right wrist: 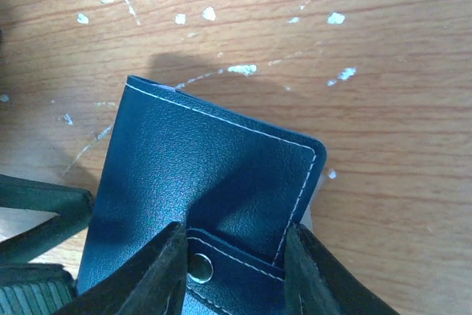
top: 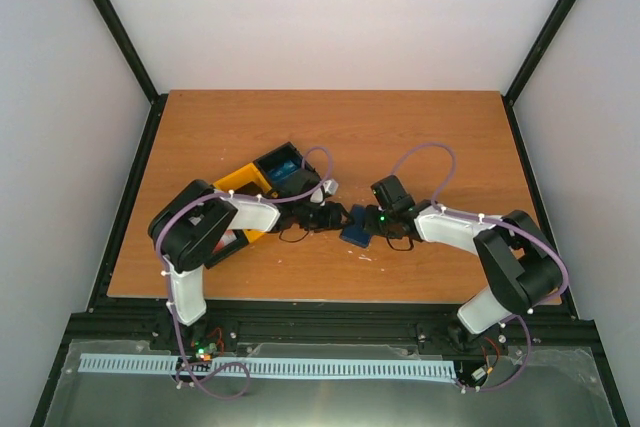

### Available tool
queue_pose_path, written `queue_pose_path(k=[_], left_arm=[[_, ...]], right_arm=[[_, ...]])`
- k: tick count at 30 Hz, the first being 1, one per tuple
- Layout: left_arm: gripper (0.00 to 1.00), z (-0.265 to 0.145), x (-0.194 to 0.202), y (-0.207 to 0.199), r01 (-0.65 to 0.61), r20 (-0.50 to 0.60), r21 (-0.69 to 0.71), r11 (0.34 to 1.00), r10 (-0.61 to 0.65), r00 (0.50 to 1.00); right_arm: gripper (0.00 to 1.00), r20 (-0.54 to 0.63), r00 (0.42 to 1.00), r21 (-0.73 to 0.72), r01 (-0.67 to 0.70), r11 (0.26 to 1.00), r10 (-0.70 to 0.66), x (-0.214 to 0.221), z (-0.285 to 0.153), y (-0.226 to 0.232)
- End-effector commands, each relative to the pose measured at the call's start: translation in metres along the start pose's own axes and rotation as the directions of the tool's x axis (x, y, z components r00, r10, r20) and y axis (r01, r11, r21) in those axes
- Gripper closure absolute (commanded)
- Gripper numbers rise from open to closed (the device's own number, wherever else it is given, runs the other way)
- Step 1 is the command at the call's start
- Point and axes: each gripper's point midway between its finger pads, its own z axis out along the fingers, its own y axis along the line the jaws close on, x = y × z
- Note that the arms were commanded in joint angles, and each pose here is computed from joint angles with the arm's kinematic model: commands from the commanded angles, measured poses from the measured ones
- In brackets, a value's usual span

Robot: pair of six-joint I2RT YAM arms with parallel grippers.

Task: Put the credit cards into the card holder
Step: Open the card holder at the center of the board.

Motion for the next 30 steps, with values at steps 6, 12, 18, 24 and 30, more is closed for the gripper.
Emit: queue_pose_path(k=[6,12,18,24,30], left_arm=[[0.49,0.013,0.028,0.007,0.073,-0.122,0.032,0.997,-0.068,0.990],[0.53,0.011,0.027,-0.005,0.092,-0.126,0.081,0.992,-0.081,0.989],[0.62,0.006,0.021,-0.017,0.116,-0.111,0.131,0.985,-0.102,0.989],[0.82,-0.001,0.012,-0.014,0.084,-0.051,0.086,0.993,-0.080,0.996],[0.99,-0.006,0.009,-0.014,0.055,-0.032,0.062,0.997,-0.053,0.998]], right_arm=[[0.64,-0.063,0.997,-0.127,-0.051,0.991,0.043,0.014,0.014,-0.003],[0.64,-0.049,0.999,-0.285,0.003,0.959,-0.018,0.011,0.009,0.016],[0.64,-0.032,0.999,-0.336,0.025,0.942,-0.038,0.010,0.004,0.025],[0.63,-0.011,0.999,-0.294,0.033,0.955,-0.038,0.005,0.001,0.020],[0.53,0.010,1.000,-0.103,0.030,0.994,-0.029,-0.008,-0.019,0.009]])
